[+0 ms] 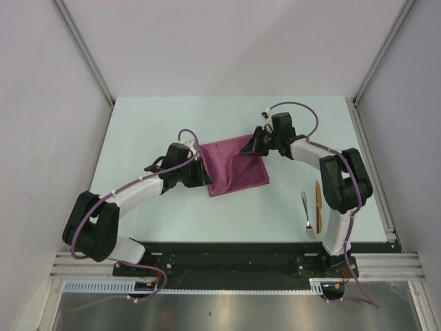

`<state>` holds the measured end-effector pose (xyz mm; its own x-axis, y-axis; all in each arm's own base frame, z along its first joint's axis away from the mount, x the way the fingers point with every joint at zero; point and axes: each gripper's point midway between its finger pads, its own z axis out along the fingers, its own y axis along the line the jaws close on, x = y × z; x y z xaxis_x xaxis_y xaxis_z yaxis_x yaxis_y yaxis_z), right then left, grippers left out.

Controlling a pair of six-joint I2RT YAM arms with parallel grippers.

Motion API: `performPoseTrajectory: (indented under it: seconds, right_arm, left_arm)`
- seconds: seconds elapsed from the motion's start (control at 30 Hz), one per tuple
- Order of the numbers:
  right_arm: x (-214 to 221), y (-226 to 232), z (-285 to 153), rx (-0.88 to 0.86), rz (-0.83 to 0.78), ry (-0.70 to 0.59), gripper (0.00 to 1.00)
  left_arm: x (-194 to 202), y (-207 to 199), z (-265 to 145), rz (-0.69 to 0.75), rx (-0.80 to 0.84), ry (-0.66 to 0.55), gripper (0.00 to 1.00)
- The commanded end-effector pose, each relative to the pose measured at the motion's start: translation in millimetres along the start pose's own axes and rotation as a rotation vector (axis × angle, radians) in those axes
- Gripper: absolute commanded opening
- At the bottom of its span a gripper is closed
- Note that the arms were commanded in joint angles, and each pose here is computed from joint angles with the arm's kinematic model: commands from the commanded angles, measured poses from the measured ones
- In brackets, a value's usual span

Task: Fold the napkin into a case and place the utensils inside
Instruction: Fold the top corner of the square-folded napkin at the center of the board.

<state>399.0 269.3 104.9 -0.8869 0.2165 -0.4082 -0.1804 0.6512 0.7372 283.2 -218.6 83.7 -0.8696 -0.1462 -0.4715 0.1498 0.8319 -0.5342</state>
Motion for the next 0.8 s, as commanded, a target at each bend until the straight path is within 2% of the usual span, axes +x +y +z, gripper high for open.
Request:
performPoseTrajectory:
  seconds: [0.0,0.33,0.77]
  right_arm:
    - [-30,38,24,-0.168,-0.063,-0.046,0.0]
    - [-48,64,73,-0.323,-0.104,-0.068,0.0]
    - [-53,69,112,-0.365,-0.14,-0.023,0.0]
  left_arm:
    - [-10,5,-4,-0.033,-0.011,-0.066,0.35]
    - [0,37,0,-0.164,-0.025,-0.071,0.31]
    - [3,45,-2,-0.175,-0.019,-0.066,0.29]
